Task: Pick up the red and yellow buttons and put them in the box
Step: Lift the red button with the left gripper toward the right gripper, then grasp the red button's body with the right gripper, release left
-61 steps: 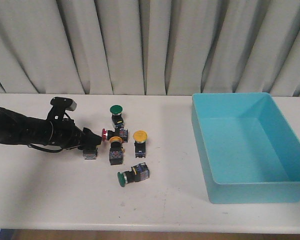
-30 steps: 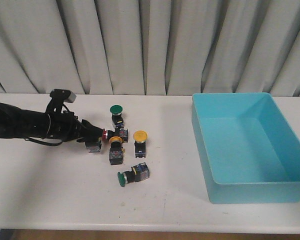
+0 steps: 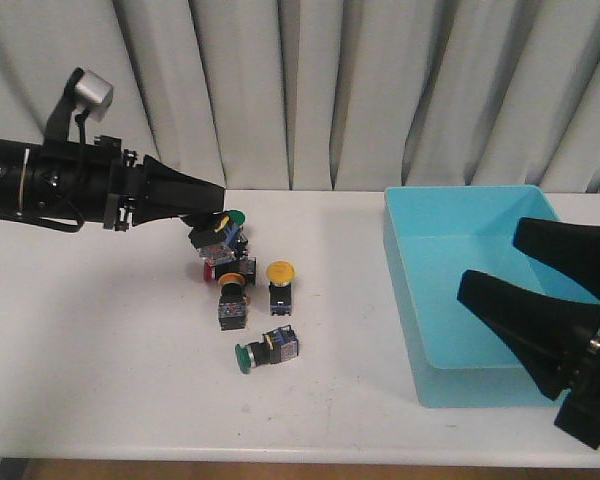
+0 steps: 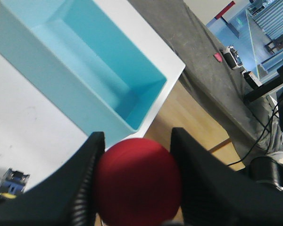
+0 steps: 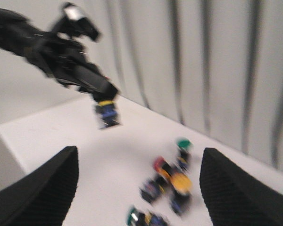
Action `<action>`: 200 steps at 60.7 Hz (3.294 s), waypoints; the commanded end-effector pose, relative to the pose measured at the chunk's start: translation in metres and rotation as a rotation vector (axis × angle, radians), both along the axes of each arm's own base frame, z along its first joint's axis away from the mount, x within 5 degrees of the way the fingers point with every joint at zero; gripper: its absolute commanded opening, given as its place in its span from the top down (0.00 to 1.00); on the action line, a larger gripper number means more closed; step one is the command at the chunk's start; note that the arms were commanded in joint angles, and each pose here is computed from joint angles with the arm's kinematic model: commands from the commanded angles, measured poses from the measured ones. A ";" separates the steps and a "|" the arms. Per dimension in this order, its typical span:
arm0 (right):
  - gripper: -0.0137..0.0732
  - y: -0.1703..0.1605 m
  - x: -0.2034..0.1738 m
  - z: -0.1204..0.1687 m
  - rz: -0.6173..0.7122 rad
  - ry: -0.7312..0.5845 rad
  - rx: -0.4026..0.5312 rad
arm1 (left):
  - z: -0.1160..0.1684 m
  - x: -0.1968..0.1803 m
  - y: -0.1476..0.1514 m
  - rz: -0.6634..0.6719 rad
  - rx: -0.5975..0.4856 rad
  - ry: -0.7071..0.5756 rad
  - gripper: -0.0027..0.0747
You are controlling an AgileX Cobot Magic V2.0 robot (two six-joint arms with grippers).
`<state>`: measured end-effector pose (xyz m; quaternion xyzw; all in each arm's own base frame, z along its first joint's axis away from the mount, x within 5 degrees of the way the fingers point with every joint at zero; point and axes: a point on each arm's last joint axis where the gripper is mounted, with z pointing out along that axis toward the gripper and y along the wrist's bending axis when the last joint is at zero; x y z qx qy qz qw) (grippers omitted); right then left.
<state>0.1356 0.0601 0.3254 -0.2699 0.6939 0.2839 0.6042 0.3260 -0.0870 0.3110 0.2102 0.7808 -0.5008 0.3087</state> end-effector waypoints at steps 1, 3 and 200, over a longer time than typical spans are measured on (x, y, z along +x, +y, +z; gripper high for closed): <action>0.23 0.006 -0.001 0.021 0.121 -0.150 0.083 | 0.044 -0.044 -0.014 -0.186 -0.115 -0.055 0.98; 0.23 0.008 -0.001 0.023 0.146 -0.165 0.081 | 0.050 -0.051 -0.018 -0.197 -0.136 -0.069 0.98; 0.85 0.013 0.005 0.064 0.317 -0.265 0.127 | 0.106 -0.104 -0.123 -0.300 -0.530 -0.091 0.80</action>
